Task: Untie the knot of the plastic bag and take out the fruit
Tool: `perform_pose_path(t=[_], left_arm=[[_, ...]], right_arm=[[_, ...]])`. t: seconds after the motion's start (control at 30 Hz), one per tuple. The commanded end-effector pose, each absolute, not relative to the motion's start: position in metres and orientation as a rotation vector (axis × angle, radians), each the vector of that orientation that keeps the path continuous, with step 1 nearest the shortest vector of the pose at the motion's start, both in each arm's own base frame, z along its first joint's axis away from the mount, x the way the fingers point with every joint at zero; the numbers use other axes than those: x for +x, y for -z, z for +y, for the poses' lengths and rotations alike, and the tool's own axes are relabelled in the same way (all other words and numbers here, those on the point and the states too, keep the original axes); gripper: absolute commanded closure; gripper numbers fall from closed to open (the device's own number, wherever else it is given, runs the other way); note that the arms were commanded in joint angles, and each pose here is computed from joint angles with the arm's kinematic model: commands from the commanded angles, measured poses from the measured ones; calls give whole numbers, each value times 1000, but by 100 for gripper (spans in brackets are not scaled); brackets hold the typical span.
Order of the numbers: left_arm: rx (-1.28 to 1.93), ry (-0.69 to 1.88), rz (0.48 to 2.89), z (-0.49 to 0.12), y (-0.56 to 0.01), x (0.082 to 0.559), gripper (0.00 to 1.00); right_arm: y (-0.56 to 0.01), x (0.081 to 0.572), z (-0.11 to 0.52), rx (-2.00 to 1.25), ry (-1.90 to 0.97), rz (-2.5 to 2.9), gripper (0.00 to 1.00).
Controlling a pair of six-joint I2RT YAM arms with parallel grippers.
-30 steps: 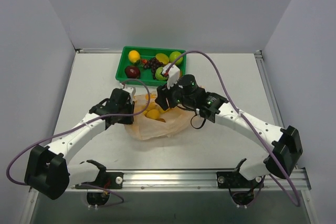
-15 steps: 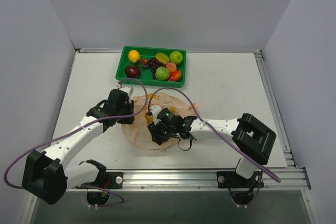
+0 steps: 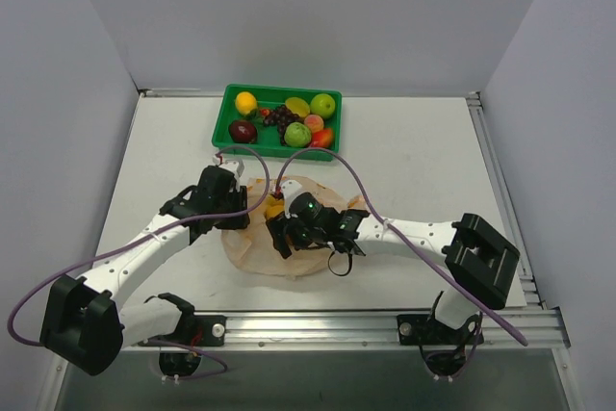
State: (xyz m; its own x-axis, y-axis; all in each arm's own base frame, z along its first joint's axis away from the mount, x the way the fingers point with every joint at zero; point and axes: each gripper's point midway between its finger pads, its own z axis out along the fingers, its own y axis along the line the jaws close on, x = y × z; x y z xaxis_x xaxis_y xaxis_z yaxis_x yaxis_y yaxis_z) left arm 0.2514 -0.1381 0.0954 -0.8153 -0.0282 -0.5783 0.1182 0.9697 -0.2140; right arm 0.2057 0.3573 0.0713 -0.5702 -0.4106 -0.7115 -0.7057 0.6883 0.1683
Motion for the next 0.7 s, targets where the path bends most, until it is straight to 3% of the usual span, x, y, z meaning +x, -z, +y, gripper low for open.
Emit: perform_pose_path(t=[0.0, 0.33, 0.47, 0.57, 0.63, 0.67], left_arm=[[70, 324, 2459, -140, -103, 262, 55], [73, 338, 2460, -142, -103, 261, 55], [76, 341, 2459, -143, -104, 261, 55], [75, 343, 2458, -143, -104, 261, 55], [78, 345, 2455, -143, -105, 262, 55], [78, 343, 2460, -143, -104, 261, 55]], right_arm=[[-104, 231, 355, -652, -551, 2205, 27], [-59, 250, 357, -498, -445, 2302, 28], [-44, 252, 354, -434, -410, 2341, 16], [-37, 254, 349, -403, -375, 2351, 14], [-36, 253, 346, -407, -369, 2343, 22], [-40, 254, 349, -411, -391, 2327, 33]])
